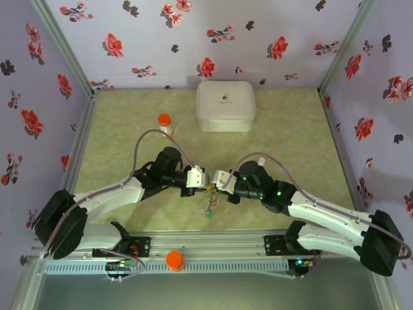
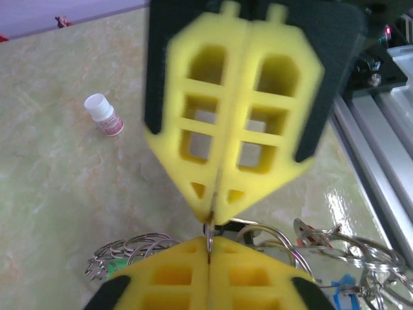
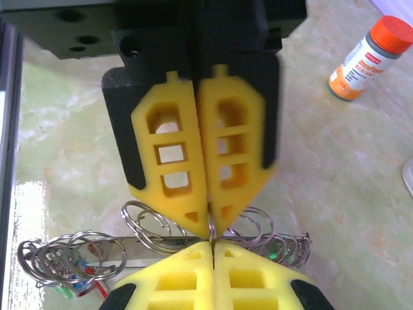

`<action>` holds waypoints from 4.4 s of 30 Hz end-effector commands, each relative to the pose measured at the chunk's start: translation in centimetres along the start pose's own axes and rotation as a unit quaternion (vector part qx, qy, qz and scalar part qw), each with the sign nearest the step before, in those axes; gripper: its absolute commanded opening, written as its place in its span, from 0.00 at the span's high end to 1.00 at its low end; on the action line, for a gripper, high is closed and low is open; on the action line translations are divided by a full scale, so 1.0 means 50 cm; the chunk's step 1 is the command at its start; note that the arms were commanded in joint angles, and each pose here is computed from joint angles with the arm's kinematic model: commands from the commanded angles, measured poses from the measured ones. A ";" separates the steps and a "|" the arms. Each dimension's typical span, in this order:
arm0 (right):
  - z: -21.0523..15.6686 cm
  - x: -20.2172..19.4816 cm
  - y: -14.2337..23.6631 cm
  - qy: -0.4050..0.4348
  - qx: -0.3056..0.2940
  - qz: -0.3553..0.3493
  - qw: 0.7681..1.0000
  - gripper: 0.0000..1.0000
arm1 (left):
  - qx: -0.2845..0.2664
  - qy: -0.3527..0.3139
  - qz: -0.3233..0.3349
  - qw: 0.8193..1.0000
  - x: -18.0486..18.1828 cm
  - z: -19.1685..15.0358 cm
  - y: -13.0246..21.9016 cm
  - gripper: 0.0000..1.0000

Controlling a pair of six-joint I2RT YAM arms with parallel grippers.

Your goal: Put the keys on the keyring

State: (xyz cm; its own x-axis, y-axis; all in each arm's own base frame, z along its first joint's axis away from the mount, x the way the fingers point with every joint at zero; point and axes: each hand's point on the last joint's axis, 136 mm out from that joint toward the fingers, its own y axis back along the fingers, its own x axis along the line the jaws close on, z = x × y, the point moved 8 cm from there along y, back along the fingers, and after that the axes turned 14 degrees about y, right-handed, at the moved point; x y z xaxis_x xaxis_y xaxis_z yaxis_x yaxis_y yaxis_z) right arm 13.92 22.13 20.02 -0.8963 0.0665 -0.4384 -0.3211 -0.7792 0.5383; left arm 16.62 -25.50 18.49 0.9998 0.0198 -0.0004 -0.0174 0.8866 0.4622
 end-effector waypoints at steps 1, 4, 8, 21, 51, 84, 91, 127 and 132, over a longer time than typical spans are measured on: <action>0.037 -0.031 0.011 0.004 -0.031 -0.032 0.999 1.00 | -0.016 -0.015 -0.006 1.000 -0.002 0.021 0.003 1.00; 0.028 -0.033 0.021 -0.027 -0.039 -0.051 0.998 0.87 | -0.039 -0.010 0.004 0.999 -0.004 0.024 0.009 1.00; 0.005 -0.017 0.036 -0.074 -0.066 -0.048 0.994 0.78 | -0.102 0.010 0.020 0.995 -0.001 0.029 0.018 1.00; -0.011 -0.007 0.023 -0.108 -0.064 -0.037 0.991 0.76 | -0.185 0.025 0.013 0.982 0.009 0.025 0.019 1.00; 0.010 -0.026 0.035 -0.040 -0.034 -0.032 0.998 0.84 | -0.171 -0.015 -0.005 0.985 0.000 0.017 0.016 1.00; -0.007 -0.018 0.030 -0.044 -0.031 -0.040 0.998 0.77 | -0.212 0.008 -0.024 0.977 -0.003 0.017 0.013 1.00; 0.009 -0.026 0.033 -0.033 -0.046 -0.042 0.998 0.78 | -0.220 0.019 -0.030 0.975 -0.002 0.013 0.008 1.00; 0.051 -0.048 0.010 0.025 0.034 0.034 0.999 1.00 | -0.032 0.026 -0.010 0.999 0.005 0.003 0.016 0.99; 0.055 -0.048 0.013 0.010 0.029 0.034 0.999 0.98 | -0.049 0.022 -0.004 0.999 0.006 0.011 0.018 1.00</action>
State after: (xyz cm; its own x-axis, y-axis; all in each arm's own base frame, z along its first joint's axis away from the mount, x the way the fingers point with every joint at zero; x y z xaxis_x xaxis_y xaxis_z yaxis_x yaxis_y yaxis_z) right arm 14.87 22.75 21.37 -0.9284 -0.0174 -0.3712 -0.2511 -0.7070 0.6612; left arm 16.96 -24.96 18.91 0.9978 0.0280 -0.0607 -0.0032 0.9276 0.3736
